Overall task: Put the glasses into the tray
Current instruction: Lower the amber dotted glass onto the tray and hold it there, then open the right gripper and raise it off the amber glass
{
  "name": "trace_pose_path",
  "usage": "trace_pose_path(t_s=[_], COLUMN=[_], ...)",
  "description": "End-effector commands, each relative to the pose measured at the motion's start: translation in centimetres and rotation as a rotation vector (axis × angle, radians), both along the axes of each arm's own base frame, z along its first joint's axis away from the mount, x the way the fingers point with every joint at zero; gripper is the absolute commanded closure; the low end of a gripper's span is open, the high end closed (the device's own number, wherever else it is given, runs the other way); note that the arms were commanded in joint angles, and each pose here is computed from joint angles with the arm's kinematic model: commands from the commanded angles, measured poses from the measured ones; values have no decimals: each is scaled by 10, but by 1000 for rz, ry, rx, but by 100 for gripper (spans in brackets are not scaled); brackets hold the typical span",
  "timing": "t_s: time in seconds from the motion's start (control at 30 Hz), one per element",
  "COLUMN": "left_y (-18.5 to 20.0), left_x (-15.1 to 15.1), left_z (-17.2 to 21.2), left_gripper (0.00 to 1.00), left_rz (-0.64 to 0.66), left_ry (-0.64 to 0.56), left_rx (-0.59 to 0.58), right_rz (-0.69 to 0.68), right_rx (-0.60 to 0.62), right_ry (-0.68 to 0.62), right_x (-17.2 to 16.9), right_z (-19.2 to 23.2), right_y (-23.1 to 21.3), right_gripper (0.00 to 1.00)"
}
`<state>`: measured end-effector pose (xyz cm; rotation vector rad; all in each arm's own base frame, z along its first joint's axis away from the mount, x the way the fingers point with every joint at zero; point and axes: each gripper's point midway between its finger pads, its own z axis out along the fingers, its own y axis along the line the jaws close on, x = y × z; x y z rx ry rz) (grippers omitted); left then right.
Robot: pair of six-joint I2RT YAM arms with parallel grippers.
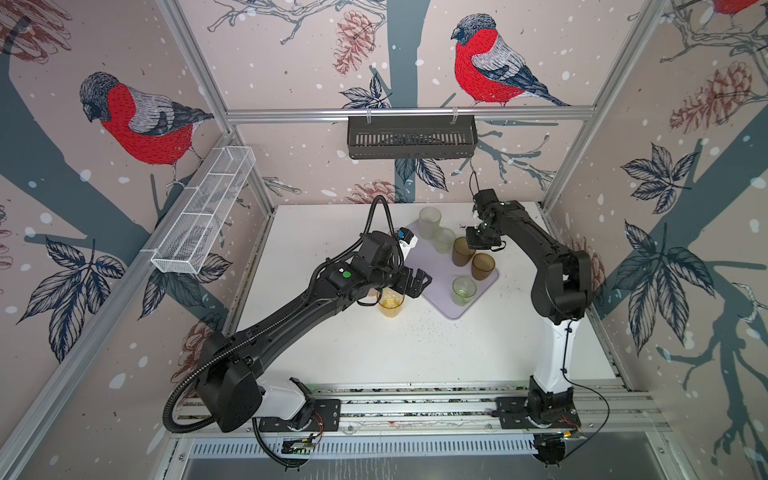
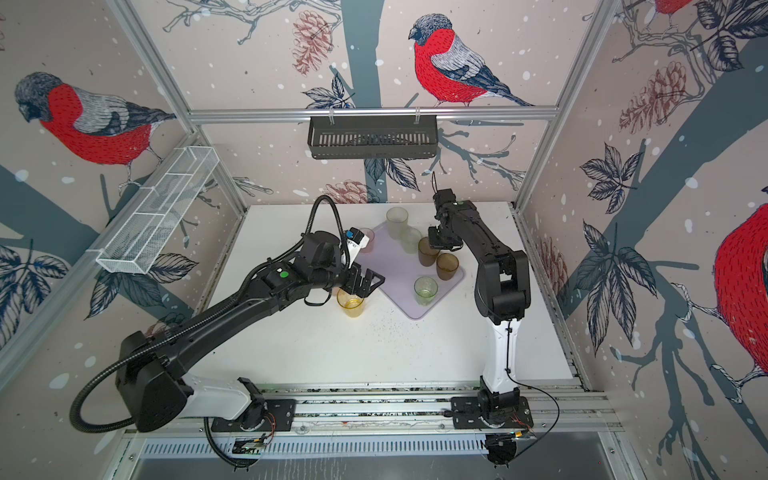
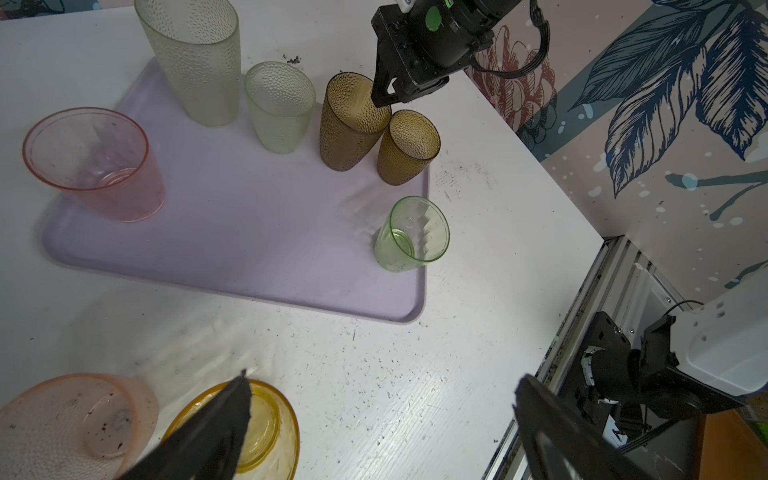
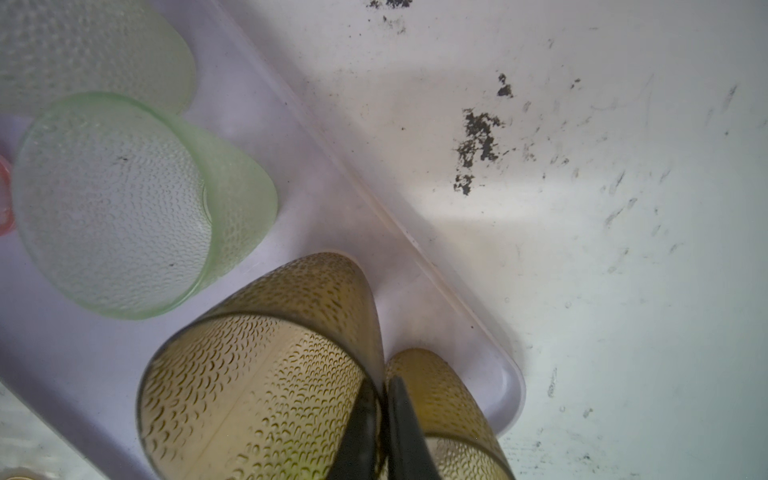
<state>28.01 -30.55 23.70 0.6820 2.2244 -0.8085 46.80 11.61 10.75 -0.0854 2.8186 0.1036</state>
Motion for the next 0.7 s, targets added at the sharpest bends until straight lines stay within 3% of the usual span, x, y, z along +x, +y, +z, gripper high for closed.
trace_pose_path(t_s=[0.0,0.37,0.67], left_y=[-2,-2,2], left_x=[0,1,5], left_z=[4,3,-1], left_gripper=[2,1,2], left_rz=[-8,-5,30], left_ry=[-16,-13,13], left_rx=[-9,-4,33], right_rz=[10,10,3], right_rx=[-15,-8,-19], right_ry=[9,-15,-65], right_x=[-3,1,5], right_z=[1,9,36], right_y=[-2,0,-2], right_gripper=[87,64,53])
